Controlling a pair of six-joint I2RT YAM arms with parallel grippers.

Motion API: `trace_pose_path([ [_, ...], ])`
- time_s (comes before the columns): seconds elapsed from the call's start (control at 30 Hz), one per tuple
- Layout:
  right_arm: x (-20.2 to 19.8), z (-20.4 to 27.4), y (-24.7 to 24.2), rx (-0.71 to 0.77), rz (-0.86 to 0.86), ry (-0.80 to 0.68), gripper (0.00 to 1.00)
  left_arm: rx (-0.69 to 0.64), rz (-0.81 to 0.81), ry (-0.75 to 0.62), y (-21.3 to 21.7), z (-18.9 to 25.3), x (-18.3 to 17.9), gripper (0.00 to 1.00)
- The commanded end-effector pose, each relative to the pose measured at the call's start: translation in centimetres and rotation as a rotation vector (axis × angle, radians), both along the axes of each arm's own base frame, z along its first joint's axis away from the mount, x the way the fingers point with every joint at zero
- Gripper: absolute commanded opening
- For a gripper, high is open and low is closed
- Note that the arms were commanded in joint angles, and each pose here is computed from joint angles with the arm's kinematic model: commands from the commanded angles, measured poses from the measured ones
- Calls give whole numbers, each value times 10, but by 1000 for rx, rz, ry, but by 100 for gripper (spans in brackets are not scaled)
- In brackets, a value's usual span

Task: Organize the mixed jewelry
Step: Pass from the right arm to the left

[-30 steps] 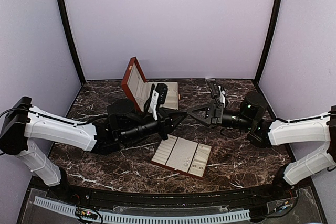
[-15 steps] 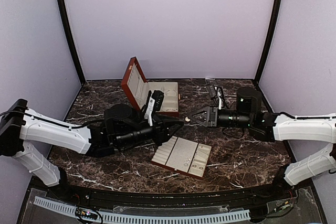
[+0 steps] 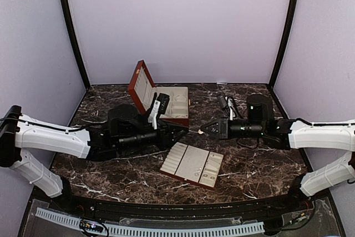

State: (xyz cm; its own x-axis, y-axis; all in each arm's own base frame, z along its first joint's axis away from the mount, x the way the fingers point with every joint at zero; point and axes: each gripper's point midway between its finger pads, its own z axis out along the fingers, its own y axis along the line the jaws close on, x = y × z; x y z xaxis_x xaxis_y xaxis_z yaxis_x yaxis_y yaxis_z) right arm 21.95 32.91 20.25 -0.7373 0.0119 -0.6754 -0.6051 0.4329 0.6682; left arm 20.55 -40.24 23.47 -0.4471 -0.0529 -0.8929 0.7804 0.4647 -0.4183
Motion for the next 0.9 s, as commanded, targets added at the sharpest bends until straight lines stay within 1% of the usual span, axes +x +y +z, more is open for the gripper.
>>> trace_pose_path([
  [0.0, 7, 0, -2, -35, -42, -61, 0, 33, -67, 131, -21, -5, 0, 30],
  [0.07, 8, -1, -1, -58, -52, -79, 0, 32, -95, 177, -31, -8, -2, 31],
  [0.17, 8, -4, 2, -92, -62, -105, 0, 7, -119, 264, -40, -14, -1, 36],
  [0.37, 6, -5, 4, -127, -70, -143, 0, -16, -108, 396, -41, -31, 9, 36],
  [0.5, 5, -7, 5, -144, -68, -159, 0, -20, -109, 456, -41, -39, 11, 30],
  [0.63, 4, -8, 6, -160, -59, -179, 0, -24, -111, 484, -44, -43, 12, 24],
  [0.87, 4, -11, 9, -183, -45, -193, 0, -26, -130, 503, -49, -45, 12, 24],
])
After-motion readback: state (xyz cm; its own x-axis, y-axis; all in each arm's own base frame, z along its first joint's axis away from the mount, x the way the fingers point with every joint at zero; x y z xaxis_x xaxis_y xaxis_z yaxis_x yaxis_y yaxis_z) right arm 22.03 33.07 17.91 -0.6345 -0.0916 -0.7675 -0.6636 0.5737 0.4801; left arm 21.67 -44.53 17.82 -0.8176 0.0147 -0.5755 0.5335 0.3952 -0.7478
